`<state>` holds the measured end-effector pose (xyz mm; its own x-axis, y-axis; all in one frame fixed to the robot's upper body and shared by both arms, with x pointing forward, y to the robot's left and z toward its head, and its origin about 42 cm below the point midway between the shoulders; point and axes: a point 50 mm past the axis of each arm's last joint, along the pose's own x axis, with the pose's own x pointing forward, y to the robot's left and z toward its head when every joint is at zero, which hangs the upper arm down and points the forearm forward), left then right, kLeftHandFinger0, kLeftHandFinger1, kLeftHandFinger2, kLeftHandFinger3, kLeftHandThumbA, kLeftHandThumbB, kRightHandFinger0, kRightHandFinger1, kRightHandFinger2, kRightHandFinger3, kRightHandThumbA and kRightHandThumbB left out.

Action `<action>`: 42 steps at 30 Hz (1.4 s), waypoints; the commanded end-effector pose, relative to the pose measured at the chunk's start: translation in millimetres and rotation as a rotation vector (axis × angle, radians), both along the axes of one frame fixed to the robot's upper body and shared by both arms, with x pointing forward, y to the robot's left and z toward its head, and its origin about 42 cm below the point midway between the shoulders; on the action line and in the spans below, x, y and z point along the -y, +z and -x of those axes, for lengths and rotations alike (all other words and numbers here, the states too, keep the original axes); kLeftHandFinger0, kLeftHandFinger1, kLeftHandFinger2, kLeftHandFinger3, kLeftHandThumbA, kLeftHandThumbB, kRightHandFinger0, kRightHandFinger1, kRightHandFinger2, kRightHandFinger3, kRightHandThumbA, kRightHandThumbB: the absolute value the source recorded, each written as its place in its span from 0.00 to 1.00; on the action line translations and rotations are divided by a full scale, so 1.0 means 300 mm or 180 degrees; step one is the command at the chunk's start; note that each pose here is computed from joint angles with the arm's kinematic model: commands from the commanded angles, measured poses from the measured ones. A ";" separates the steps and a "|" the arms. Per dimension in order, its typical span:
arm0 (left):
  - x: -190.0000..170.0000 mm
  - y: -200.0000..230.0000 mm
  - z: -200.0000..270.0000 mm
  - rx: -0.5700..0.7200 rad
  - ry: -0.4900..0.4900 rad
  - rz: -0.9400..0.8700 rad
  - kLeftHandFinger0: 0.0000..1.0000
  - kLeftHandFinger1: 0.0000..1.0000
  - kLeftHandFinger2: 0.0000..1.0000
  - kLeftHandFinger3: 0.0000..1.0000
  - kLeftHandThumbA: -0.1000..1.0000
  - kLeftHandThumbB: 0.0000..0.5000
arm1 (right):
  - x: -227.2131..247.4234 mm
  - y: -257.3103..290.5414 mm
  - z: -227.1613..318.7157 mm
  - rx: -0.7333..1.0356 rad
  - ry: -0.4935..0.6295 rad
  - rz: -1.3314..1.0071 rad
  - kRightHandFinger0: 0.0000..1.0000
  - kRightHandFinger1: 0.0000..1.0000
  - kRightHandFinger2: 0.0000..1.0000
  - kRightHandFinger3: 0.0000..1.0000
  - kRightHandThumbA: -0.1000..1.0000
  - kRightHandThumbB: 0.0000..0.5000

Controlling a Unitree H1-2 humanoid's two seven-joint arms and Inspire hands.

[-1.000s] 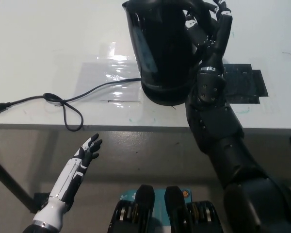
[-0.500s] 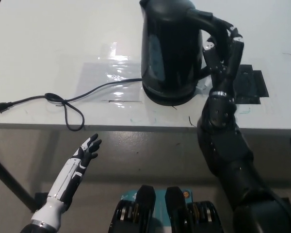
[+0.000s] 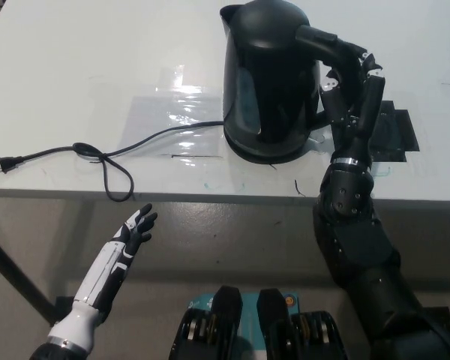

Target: A kettle and its base are kept separately on the desk infront of the robot and the robot uses its right hand to lift the kettle by its handle and places it on its base to align it correctly.

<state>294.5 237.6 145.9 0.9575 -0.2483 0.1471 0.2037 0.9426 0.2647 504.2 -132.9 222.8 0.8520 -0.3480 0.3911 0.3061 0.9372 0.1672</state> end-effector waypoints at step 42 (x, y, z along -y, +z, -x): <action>-0.011 0.049 -0.017 0.0187 -0.0086 -0.0022 1.00 1.00 1.00 1.00 1.00 0.29 | -0.072 0.031 -0.089 -0.0253 0.0323 0.0634 0.59 0.85 1.00 1.00 0.46 0.73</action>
